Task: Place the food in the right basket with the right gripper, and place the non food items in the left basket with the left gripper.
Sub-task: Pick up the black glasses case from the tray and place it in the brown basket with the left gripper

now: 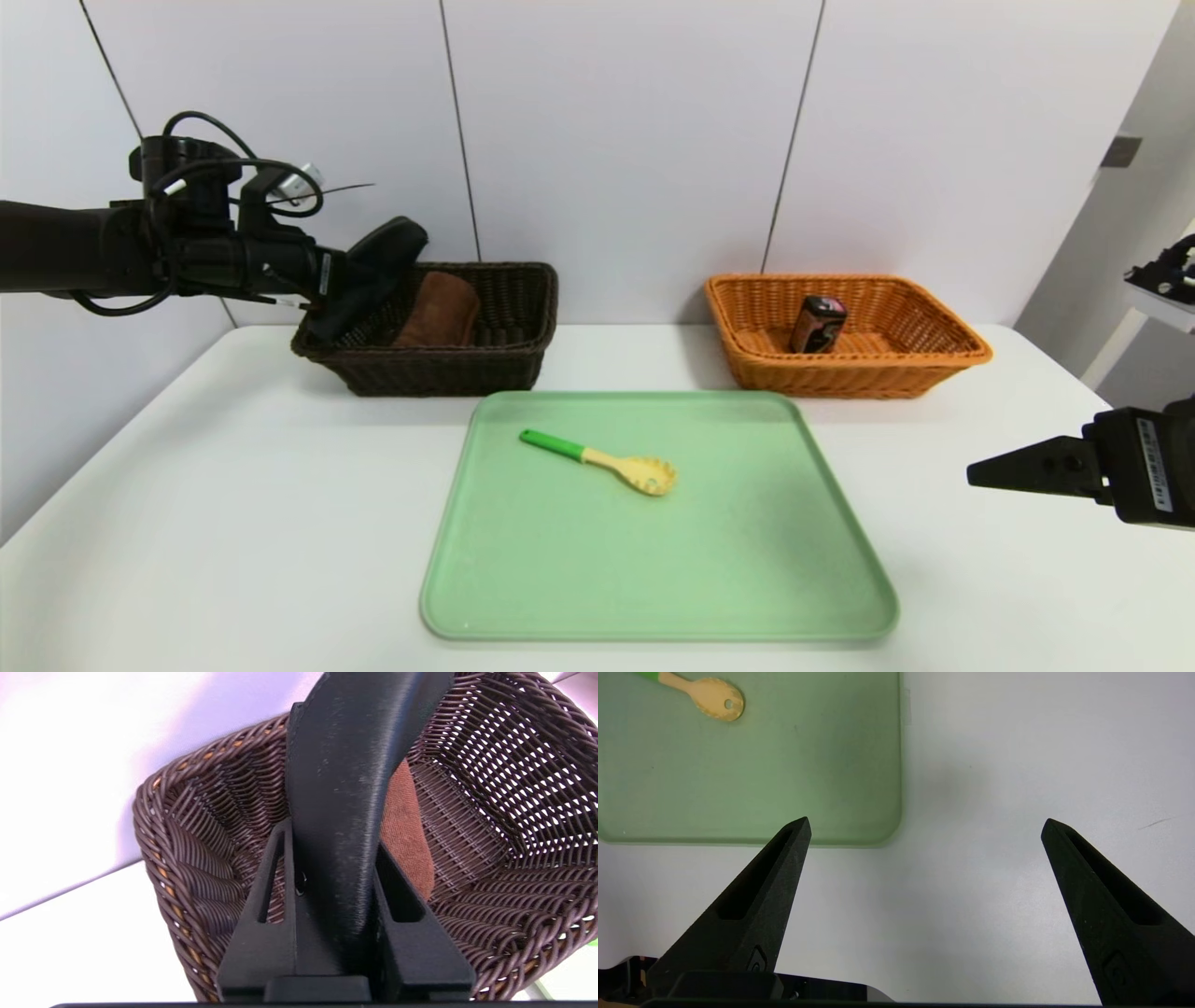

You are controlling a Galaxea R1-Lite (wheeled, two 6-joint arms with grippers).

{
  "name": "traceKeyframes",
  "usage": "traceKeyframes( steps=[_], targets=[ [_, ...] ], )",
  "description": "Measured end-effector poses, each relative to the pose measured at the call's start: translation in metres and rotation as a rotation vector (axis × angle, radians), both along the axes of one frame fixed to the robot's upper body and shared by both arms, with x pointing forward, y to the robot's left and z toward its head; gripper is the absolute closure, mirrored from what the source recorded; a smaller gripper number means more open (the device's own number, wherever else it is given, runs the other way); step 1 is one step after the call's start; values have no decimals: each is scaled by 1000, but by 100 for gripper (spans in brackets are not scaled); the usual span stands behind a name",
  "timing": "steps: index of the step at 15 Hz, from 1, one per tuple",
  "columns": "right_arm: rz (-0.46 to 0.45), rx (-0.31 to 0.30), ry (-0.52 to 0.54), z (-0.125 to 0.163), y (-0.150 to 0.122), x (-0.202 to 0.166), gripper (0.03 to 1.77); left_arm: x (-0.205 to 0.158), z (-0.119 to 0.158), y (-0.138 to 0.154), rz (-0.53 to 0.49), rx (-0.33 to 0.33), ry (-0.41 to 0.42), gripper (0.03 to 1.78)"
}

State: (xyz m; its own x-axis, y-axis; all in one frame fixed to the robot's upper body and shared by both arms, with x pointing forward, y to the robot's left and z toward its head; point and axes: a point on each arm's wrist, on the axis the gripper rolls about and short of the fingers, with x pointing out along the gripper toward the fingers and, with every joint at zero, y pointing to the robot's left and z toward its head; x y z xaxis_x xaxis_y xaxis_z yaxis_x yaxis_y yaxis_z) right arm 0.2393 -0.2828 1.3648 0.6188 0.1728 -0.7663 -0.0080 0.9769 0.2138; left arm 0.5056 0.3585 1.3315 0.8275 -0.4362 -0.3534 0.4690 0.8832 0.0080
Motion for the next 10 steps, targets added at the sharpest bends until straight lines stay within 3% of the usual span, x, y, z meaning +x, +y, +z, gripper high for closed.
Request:
traceKeyframes(
  steps=[6,10],
  targets=[
    [2,-5,8,-2,0,1,9,-9,33,-24,-74,21,-104,142],
    [1,-7,8,-2,0,1,9,-9,33,-36,-167,178,-186,142]
  ],
)
